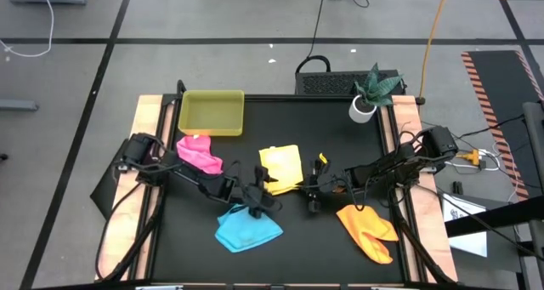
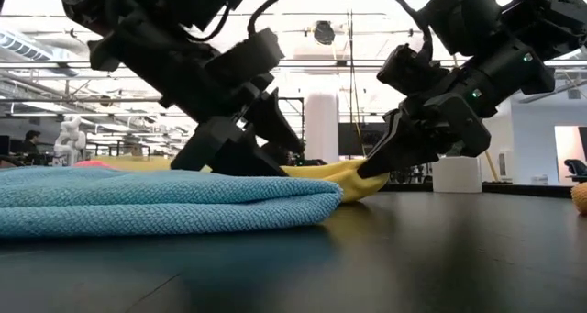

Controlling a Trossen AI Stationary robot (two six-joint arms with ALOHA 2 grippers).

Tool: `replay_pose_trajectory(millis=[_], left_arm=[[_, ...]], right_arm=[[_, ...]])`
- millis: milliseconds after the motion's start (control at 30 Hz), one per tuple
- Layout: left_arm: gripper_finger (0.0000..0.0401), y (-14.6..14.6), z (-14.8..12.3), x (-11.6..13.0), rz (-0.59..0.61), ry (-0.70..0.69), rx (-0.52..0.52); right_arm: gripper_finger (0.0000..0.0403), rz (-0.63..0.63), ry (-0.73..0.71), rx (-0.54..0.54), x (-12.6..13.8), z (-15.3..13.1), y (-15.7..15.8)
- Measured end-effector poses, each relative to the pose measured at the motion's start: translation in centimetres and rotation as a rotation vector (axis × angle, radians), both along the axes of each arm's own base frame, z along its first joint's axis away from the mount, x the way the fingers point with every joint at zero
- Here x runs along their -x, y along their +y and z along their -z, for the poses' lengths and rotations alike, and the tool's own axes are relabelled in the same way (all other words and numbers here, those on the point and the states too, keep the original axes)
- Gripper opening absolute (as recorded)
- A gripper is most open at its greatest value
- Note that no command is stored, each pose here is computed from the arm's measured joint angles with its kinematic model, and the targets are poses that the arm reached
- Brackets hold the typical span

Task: Fold microfiber towels
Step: Fold the yellow microfiber cloth

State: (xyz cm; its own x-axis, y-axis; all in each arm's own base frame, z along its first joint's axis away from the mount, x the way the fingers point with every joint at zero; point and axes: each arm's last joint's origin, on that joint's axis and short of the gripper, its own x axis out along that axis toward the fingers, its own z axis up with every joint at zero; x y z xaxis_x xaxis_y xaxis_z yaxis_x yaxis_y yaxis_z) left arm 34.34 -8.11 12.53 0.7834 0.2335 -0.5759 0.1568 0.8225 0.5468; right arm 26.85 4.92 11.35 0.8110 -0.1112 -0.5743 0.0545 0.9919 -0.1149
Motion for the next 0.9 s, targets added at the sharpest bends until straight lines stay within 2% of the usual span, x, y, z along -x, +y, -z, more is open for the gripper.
replay_pose_trajectory(millis=[167,333,667,733,900], left_arm=[[0.0274,1.2,0.1,-0.2,-0.060,0.002,0.040],[0.0192,2.0,0.4,-0.1,-0.106,0.024,0.070],[0.0021,1.8,0.9,0.3,-0.077,0.095,0.136],[0.0009,1.7,0.9,0.3,-0.074,0.094,0.137],[0.0012,1.7,0.9,0.3,-0.112,0.079,0.185]], right_arm=[[0.0006,0.000,0.000,0.000,0.0,0.0,0.0],[0.0006,0.000,0.001,0.000,0.0,0.0,0.0],[0.0006,0.000,0.027,0.006,0.1,0.2,0.0],[0.0009,-0.009,0.031,0.018,0.2,0.2,0.0],[0.0039,-0.018,0.037,0.031,0.2,0.3,0.0]])
